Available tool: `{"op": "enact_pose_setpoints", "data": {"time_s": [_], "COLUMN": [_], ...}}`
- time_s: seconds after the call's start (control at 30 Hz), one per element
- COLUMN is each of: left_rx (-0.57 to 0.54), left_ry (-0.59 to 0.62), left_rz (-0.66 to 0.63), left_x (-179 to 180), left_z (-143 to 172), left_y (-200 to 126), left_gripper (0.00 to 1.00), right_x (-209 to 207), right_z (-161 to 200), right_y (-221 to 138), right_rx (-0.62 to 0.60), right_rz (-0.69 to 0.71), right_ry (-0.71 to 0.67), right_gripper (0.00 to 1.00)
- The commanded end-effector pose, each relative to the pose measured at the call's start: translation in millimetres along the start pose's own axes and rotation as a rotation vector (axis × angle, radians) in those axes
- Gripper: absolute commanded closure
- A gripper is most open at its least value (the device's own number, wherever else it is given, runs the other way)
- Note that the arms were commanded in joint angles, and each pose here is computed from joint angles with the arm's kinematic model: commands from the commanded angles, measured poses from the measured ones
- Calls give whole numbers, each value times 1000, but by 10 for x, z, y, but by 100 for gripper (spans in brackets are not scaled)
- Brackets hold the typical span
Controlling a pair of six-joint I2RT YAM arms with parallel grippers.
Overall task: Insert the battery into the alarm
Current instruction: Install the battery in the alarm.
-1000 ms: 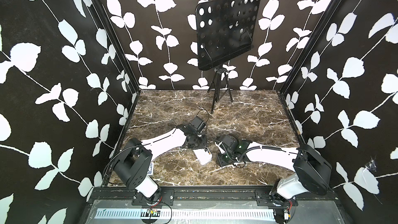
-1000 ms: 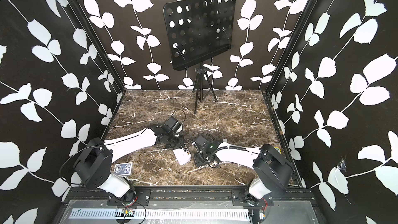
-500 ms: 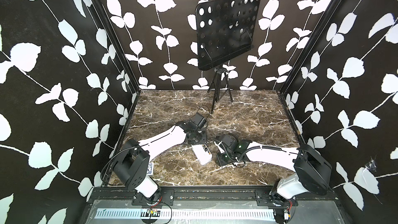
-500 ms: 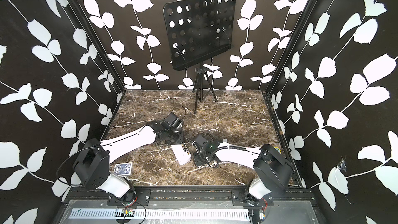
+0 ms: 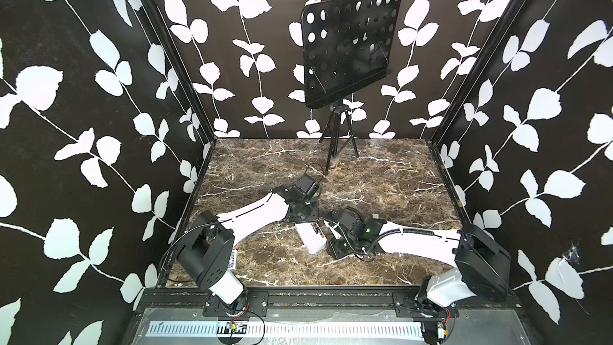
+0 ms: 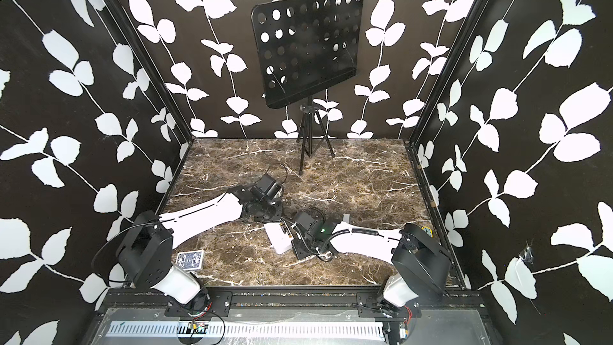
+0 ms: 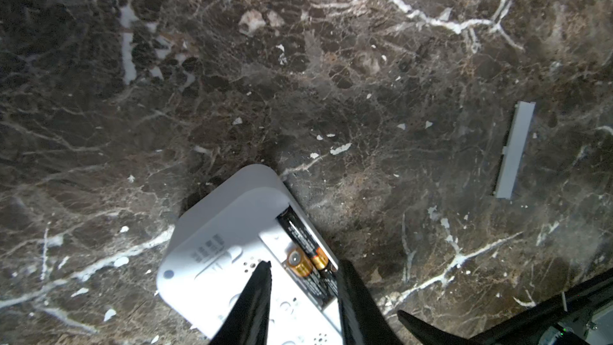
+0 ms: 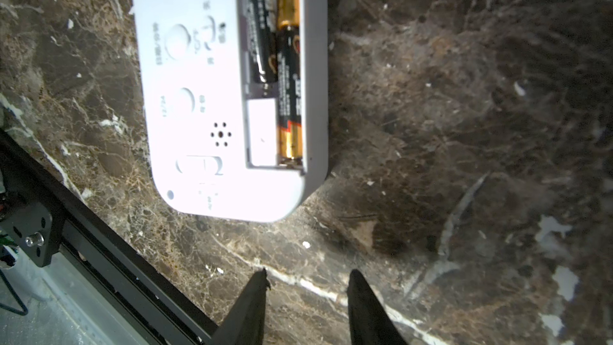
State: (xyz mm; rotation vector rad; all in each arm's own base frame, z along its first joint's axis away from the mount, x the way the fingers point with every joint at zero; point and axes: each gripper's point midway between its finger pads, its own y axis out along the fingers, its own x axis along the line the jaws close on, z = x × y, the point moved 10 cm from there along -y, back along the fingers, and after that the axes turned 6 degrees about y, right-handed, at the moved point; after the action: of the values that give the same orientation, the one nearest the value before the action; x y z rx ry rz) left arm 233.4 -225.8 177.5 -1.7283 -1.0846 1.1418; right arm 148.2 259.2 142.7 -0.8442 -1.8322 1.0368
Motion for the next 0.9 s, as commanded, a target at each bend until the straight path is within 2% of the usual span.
{"op": "enact_pose_setpoints", "data": {"time_s": [0.0, 0.23, 0.27, 0.3, 0.33, 0.37, 0.4, 0.43, 0.5, 0.67, 0.8, 0.87], "left_rx": [11, 26, 27, 46, 43, 33, 18, -1, -44, -60, -13, 14], "left_ry": [10, 8, 49, 90, 90, 88, 86, 86, 86, 98, 109, 110], "left_rz": [-23, -33, -37, 104, 108, 101, 89, 77, 53, 64, 67, 59], "left_x": [14, 48, 59, -52, -53, -44, -33, -25, -7, -28, -20, -12], "left_z": [-2, 44, 60, 56, 61, 63, 60, 55, 34, 7, 46, 61], "left_y": [4, 34, 42, 44, 30, 8, -25, -63, -134, -210, -135, -99], "left_gripper": [64, 64, 76, 100, 92, 76, 65, 58, 51, 52, 70, 75], "right_x": [1, -2, 2, 5, 5, 9, 9, 6, -2, -10, -6, -6], "right_z": [-11, -13, -14, -18, -16, -18, -22, -22, -20, -17, -22, -24], "right_y": [32, 52, 56, 60, 59, 54, 44, 32, 5, -37, -15, 2], "right_rx": [-22, -24, -23, -22, -22, -26, -32, -38, -52, -74, -69, -62], "right_rz": [11, 20, 21, 21, 22, 22, 22, 21, 24, 24, 21, 26], "right_ry": [-12, -12, -14, -13, -14, -12, -10, -10, -9, -6, -3, -4], "right_gripper": [61, 64, 66, 67, 66, 66, 65, 64, 62, 61, 63, 63]}}
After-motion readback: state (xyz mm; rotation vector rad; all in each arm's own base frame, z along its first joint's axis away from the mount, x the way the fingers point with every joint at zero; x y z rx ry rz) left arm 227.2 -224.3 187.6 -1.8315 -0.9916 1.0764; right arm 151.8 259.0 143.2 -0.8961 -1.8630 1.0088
